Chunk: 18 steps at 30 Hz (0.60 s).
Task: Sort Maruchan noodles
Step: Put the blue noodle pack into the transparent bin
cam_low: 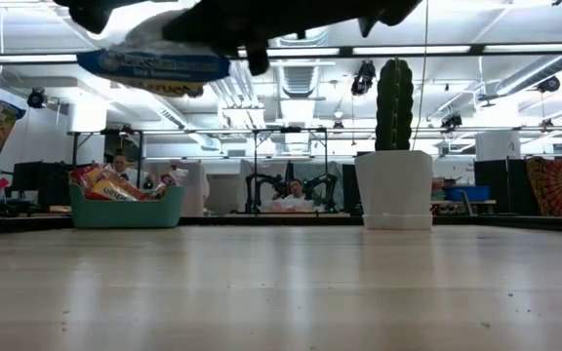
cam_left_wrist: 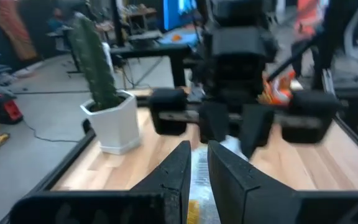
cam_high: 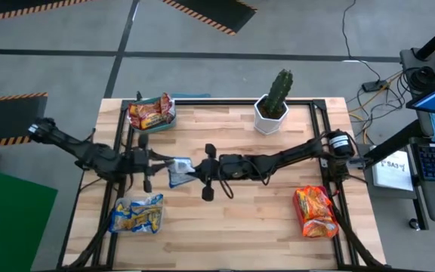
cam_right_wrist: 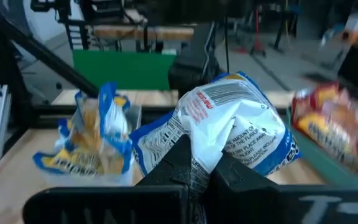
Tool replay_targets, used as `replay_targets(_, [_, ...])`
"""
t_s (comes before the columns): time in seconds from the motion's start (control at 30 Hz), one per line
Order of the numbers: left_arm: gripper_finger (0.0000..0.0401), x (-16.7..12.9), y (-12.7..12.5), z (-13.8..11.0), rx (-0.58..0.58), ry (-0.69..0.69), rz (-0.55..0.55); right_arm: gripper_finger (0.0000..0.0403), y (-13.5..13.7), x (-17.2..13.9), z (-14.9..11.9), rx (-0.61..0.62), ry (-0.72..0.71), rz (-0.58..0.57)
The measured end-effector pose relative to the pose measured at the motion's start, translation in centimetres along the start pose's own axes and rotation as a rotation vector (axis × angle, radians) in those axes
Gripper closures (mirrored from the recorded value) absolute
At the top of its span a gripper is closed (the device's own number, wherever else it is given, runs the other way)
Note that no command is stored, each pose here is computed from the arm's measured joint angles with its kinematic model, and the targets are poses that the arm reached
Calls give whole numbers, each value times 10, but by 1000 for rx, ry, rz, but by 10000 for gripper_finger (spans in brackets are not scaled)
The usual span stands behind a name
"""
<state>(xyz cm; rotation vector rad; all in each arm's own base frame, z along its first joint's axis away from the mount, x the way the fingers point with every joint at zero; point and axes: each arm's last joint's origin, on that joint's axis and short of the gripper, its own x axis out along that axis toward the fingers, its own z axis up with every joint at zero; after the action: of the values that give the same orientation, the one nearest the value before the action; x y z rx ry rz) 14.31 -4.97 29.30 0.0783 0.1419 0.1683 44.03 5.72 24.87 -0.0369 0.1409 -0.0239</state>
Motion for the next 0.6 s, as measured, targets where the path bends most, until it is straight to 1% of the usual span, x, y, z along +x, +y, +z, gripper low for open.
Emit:
replay_targets(0.17, [363,-16,13,0,-55,-70,61,394,3,16,1,-52,-32,6])
replay_targets(0.4, [363,-31,24,4,-107,-138,63,394,15,52,-5,-161,-61,22])
replay_targets(0.5, [363,-35,26,5,-119,-155,60,394,24,63,1,-205,-101,37])
replay_targets(0.6, [363,-37,28,5,-128,-166,59,394,32,73,8,-232,-146,88])
